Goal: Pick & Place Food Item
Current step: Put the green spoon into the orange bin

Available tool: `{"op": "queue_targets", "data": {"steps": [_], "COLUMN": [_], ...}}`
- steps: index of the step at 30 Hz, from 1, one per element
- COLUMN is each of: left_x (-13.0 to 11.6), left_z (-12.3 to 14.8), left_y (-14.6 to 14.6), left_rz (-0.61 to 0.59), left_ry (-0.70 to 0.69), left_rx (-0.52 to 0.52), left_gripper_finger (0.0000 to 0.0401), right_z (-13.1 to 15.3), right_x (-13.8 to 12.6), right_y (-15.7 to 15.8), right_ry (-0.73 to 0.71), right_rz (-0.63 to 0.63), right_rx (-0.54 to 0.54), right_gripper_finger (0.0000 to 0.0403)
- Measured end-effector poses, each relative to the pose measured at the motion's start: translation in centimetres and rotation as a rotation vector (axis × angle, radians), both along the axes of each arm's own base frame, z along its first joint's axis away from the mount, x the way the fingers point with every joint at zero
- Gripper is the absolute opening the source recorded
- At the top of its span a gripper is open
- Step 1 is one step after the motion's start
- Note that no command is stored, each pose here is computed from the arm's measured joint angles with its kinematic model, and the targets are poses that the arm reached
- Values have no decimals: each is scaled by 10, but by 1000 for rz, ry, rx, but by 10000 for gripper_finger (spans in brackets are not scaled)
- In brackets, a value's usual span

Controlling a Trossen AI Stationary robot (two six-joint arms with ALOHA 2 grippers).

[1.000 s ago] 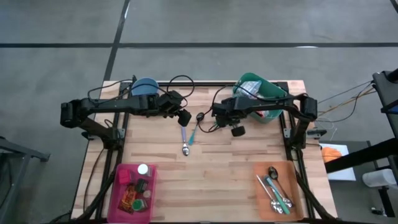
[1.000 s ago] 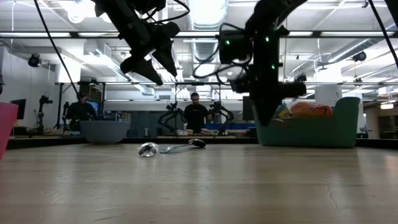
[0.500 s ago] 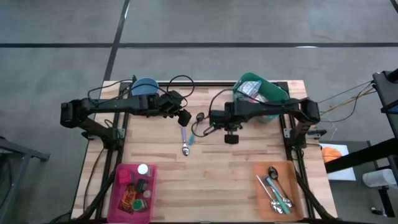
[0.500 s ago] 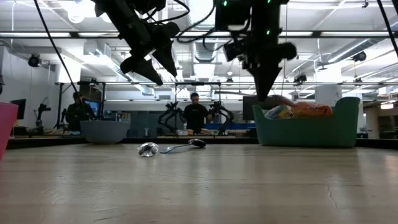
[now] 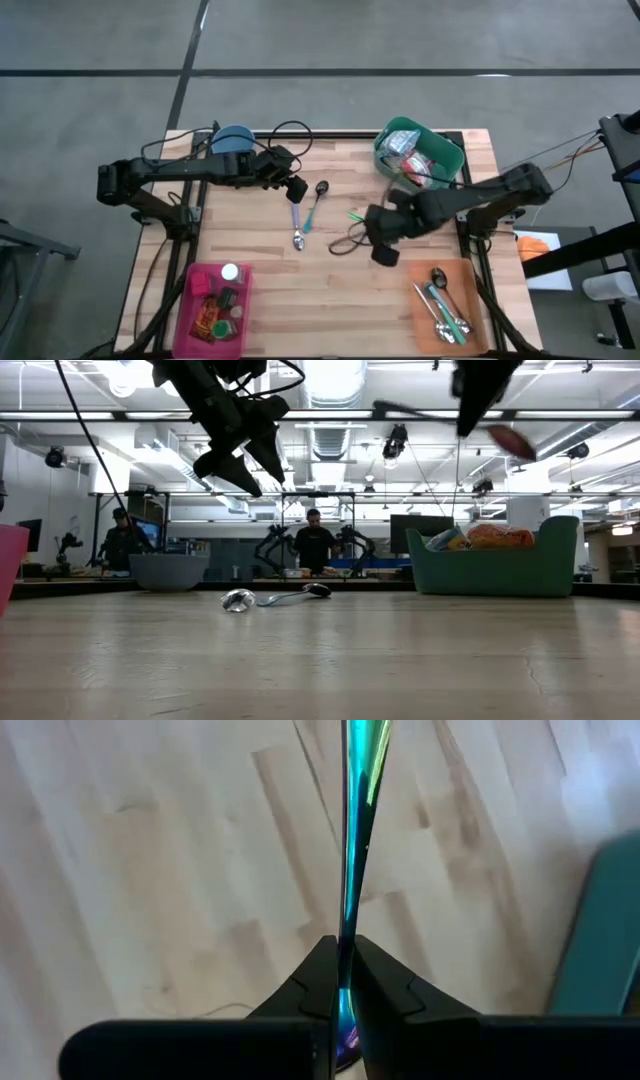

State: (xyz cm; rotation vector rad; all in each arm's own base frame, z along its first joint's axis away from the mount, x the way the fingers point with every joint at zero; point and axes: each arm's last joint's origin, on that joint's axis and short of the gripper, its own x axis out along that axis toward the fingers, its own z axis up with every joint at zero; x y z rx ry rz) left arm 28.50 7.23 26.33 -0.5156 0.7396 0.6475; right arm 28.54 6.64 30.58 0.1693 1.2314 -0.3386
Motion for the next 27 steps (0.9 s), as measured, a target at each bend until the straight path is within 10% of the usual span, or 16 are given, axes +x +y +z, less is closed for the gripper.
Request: {"op": "queue_targets", "data": {"steps": [27], "left_x": [0], "left_z": [0], "left_y": [0], "left_rz": [0], "left_ry": [0], "left_rx": [0], "left_gripper_finger": [279], "right_z": [-19], "right_x": [-95], "right_y": [153], "right_ry": [-5], "right_rz": [-615], "right_rx": [199], "right_gripper_finger": [15]}}
